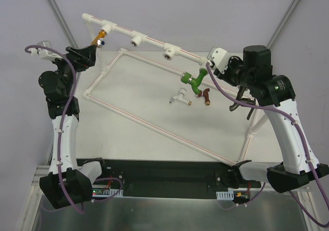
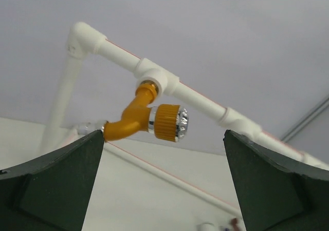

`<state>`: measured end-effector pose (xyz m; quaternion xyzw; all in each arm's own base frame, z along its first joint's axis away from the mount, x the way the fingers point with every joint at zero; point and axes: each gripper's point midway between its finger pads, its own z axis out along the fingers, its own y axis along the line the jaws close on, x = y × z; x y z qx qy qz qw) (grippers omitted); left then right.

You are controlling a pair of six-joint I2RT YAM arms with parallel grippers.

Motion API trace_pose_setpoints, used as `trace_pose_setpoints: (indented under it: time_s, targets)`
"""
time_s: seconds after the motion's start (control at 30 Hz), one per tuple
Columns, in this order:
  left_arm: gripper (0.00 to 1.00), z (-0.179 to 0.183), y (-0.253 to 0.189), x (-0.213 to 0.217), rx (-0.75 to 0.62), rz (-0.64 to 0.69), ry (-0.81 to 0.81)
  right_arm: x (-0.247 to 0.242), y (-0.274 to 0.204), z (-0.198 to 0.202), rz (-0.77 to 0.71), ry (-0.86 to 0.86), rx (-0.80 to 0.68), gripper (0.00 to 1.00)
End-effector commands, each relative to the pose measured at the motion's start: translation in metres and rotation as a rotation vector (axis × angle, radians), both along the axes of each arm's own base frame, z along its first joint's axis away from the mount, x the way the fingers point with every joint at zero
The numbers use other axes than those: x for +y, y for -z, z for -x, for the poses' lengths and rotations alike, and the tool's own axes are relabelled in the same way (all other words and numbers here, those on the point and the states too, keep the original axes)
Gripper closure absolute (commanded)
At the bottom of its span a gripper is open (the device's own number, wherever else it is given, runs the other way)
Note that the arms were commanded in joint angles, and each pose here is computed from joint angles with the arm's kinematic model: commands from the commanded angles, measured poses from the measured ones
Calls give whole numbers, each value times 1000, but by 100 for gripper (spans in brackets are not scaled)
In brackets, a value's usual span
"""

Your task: Install the water faucets

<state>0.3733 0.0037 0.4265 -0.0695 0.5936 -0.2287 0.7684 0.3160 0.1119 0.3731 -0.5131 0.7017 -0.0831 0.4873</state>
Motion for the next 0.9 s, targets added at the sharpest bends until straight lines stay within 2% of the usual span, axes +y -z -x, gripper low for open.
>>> trace_pose_setpoints:
  time_s: [0.0,0.13,0.3,0.6,0.87]
  targets:
    - [1,16,-16,-16,79,522,169,17,-12,18,-99,-51,3,98]
    - [1,6,-4,-10,188,797,167,17,-13,18,-99,-53,0,98]
    - [1,-11,2,-6,255,956,179,16,-14,20,-104,-52,-5,98]
    - [5,-37,13,6,285,1043,143,17,-15,21,-107,-58,-8,98]
    - [9,-60,9,3,278,1090,202,17,-16,22,-107,-57,-12,99]
